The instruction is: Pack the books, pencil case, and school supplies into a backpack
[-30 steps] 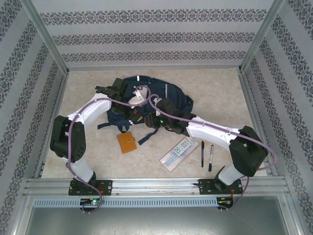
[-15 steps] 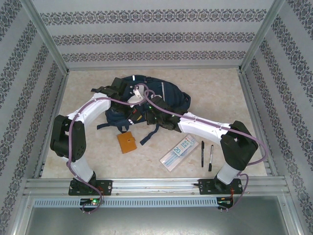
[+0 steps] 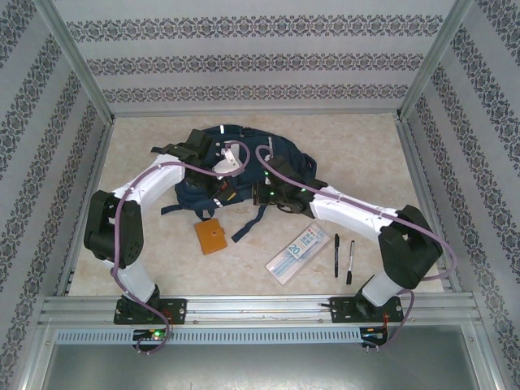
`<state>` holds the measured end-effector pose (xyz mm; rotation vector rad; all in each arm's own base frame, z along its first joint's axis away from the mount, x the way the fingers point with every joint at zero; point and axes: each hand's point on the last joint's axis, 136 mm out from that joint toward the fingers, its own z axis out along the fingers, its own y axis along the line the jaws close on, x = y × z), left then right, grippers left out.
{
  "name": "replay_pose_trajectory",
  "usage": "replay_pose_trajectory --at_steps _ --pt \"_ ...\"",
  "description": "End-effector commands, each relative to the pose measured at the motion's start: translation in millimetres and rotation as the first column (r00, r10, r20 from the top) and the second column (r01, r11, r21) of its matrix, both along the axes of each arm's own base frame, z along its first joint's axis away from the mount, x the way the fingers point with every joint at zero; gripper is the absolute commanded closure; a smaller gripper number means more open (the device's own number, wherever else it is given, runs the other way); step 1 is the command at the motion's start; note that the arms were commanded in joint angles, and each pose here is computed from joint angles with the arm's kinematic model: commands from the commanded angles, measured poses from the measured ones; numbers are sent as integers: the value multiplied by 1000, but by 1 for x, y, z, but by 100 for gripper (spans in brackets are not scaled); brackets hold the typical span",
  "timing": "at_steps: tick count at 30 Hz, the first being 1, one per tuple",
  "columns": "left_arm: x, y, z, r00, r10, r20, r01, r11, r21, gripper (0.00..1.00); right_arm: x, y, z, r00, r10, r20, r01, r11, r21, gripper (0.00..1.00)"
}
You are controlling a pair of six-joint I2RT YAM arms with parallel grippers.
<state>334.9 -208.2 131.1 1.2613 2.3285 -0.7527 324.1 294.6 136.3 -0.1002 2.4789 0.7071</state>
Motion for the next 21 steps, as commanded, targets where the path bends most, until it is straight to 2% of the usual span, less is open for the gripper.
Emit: replay_pose_trajectory --at_steps 1,7,9,11,14,21 --pt "1 9 2 997 -42 71 41 999 28 100 -3 -42 -18 994 -85 -64 83 996 -40 100" --pt "3 16 -6 990 -80 119 71 994 79 100 -11 -72 -23 988 -111 -103 111 994 -8 100" --pt "0 17 -10 981 -130 144 118 989 88 100 -13 -83 -27 985 -129 -111 129 992 -2 100" --pt "-2 15 -12 959 -203 197 190 978 85 100 -16 -94 -33 982 -141 -124 142 990 -4 100" --pt "13 19 -10 929 -229 290 202 972 118 100 -20 -109 -42 977 -155 -147 156 988 -5 100" --pt "32 35 -13 847 -342 407 308 940 148 100 -28 -123 -59 970 -146 -195 150 989 5 100"
